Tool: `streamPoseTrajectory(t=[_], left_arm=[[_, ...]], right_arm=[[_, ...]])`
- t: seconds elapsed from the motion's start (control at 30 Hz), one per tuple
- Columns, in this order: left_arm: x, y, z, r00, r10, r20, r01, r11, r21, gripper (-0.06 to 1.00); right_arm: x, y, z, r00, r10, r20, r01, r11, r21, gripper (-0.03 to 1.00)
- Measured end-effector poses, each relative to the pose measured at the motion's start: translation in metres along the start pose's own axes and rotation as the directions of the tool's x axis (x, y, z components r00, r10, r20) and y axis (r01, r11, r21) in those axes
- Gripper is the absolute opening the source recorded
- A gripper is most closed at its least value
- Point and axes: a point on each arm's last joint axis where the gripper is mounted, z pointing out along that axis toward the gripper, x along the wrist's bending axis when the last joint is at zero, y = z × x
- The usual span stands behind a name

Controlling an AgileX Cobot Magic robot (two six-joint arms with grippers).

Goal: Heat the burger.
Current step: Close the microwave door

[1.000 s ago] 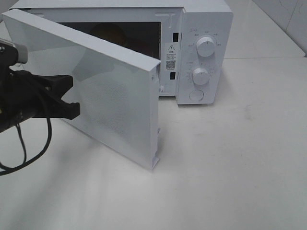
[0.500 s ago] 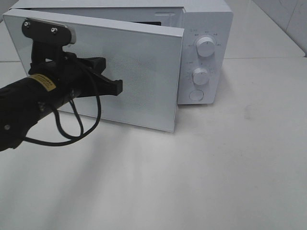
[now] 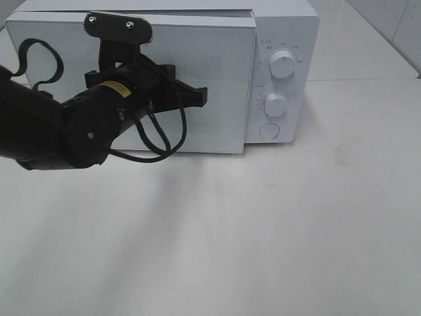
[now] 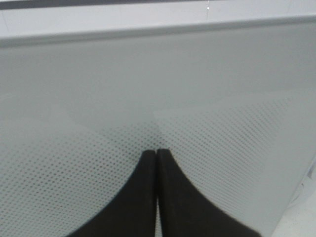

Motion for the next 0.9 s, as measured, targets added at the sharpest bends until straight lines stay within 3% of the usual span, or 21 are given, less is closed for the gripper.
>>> streamPoseTrajectory(t=[0.27, 0.9], left_arm=[[-0.020, -0.003, 0.025, 0.999, 0.019, 0.043, -0.021, 0.999, 0.049, 0.00], [-0.037, 0.003, 0.042, 0.996, 0.011, 0.089, -0.021, 0.994, 0.110, 0.00]], right_arm=[[0.000, 0.000, 0.000, 1.000, 0.000, 0.000, 0.000, 1.000, 0.000, 0.76], [0.000, 0.000, 0.000, 1.000, 0.000, 0.000, 0.000, 1.000, 0.000, 0.76]])
